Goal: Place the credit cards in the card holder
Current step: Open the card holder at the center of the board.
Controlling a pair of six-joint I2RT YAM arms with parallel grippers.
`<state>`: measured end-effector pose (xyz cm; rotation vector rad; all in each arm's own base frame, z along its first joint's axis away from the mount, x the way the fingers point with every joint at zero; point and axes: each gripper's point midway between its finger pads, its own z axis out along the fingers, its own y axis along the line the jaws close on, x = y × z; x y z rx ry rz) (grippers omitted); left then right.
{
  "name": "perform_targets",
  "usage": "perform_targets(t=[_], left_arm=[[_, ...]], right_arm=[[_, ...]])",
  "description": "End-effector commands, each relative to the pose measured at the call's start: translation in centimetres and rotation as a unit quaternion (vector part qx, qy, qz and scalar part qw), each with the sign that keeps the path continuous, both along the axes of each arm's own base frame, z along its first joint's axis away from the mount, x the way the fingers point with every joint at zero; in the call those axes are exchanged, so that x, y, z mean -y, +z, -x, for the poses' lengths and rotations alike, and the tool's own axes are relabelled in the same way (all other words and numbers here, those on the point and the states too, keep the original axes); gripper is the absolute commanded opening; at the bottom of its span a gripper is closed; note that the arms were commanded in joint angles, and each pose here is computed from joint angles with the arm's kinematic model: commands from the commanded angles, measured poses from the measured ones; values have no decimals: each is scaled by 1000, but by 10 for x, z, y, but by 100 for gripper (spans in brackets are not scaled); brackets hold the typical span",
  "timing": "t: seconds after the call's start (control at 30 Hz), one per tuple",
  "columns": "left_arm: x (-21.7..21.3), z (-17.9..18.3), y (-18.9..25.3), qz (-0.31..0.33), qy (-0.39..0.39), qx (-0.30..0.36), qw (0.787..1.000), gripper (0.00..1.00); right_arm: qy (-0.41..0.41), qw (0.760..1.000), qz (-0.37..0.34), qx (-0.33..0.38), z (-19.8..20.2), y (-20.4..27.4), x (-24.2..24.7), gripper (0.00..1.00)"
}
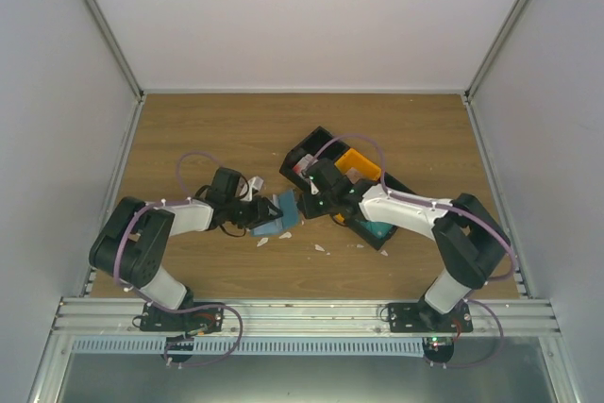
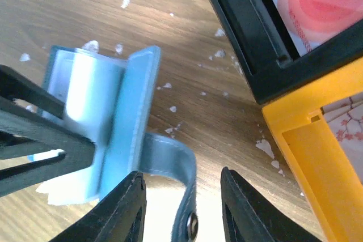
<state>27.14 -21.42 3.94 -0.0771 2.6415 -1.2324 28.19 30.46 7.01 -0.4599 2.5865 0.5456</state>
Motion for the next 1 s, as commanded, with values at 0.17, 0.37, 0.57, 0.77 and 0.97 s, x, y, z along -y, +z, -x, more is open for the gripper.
perform_targets(t=[0.17,0.37,0.57,0.77,0.97], left_arm=[[18,-7,12,16,-28,29,999,41],[23,-11,19,17,-33,38,999,43],[27,-15,25,17,-38,46,998,42],[30,-17,18,16,-39,40,998,39],[37,-20,19,22,-45,40,998,39]], right_arm=[[-3,998,-41,42,0,48,0,43],[28,996,-62,51,7,60,-6,52],[35,996,-68,48,12,57,-6,53],[43,996,-72,39,18,50,-6,35],[54,994,-84,54,21,59,-7,38]])
